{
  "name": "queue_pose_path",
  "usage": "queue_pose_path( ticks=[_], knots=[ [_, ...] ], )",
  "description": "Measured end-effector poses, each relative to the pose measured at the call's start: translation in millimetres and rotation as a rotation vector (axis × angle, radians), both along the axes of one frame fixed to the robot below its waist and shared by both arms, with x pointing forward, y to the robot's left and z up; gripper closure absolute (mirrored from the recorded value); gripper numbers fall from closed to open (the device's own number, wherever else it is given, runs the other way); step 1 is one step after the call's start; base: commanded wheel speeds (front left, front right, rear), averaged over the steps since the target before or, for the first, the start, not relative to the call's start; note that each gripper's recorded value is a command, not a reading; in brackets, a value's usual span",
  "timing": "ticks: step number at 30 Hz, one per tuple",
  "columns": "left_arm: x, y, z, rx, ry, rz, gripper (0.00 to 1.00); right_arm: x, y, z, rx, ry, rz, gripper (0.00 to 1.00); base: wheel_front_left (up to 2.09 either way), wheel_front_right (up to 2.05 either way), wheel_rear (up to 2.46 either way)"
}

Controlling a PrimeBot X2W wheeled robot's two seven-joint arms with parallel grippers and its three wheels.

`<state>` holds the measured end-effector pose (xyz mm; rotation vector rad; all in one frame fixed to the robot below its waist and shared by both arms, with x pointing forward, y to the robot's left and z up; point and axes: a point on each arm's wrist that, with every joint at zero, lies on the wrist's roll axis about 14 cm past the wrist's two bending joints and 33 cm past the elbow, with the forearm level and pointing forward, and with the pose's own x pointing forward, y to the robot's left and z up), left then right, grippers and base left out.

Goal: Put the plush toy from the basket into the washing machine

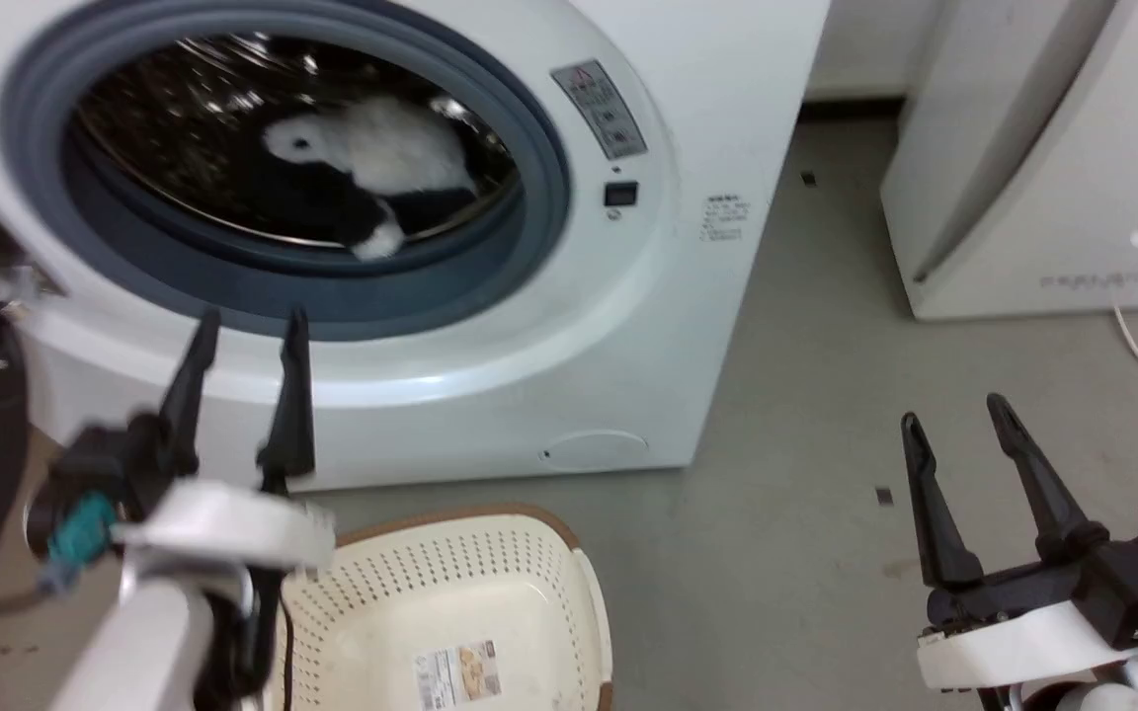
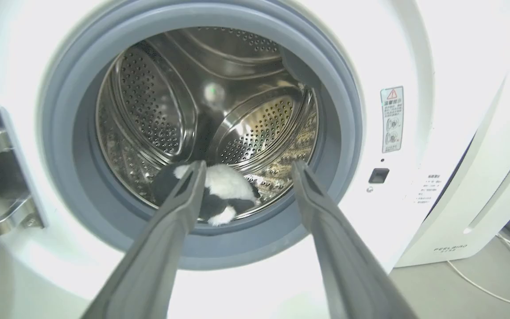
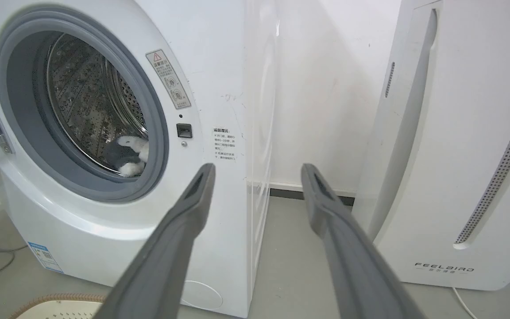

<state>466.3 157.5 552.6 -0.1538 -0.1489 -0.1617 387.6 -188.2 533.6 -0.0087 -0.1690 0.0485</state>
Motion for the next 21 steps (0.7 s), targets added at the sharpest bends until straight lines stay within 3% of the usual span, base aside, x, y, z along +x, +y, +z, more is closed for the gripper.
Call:
queue_pose_path(
  ticks=[10,21],
  knots=[
    [-84.2,11.4,-29.7,0.028,0.061,0.074,0.00,-19.8,17.3,8.4,0.004,-0.022,0.051,0.00,0.00,0.00,0.00],
    [-115.8,12.1,-50.0,0.078,0.104,0.101,0.00,-29.5,26.6,3.2,0.011,-0.006,0.079,0.00,0.00,0.00,0.00]
  ],
)
